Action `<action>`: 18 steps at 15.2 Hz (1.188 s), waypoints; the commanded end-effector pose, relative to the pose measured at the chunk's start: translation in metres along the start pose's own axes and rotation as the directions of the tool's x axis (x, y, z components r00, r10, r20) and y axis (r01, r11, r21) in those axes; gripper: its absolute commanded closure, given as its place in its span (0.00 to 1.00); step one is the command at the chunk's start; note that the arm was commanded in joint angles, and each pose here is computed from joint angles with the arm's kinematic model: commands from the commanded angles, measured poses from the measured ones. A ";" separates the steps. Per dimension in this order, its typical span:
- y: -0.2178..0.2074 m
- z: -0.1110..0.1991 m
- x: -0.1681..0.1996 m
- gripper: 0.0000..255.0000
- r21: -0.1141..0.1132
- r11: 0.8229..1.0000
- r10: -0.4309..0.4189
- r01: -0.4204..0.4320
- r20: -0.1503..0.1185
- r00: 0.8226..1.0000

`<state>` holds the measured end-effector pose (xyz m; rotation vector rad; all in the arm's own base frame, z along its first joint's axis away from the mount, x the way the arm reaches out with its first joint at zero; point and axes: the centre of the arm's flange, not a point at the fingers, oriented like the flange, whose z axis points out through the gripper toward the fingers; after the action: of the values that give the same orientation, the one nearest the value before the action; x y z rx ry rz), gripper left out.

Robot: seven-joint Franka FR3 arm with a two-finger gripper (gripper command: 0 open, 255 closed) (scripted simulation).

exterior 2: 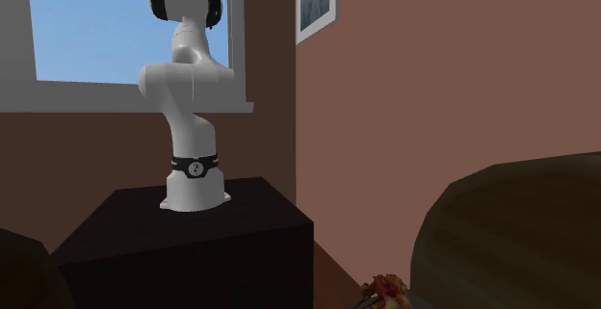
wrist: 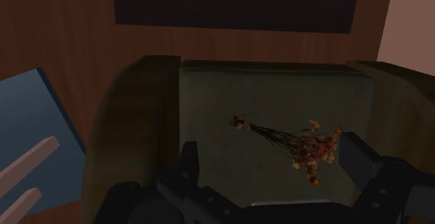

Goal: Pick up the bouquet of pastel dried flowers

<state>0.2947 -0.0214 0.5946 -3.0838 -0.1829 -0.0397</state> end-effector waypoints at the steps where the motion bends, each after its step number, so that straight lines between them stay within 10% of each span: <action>1: 0.000 0.000 0.000 0.00 0.000 1.000 0.000 0.000 0.000 1.000; 9: 0.018 0.088 0.062 0.00 0.056 0.976 -0.210 0.208 0.019 0.978; 18: 0.016 0.190 0.131 0.00 0.122 0.895 -0.435 0.429 0.025 0.900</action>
<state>0.4208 -0.0136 0.4183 -2.8823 -0.7995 0.0313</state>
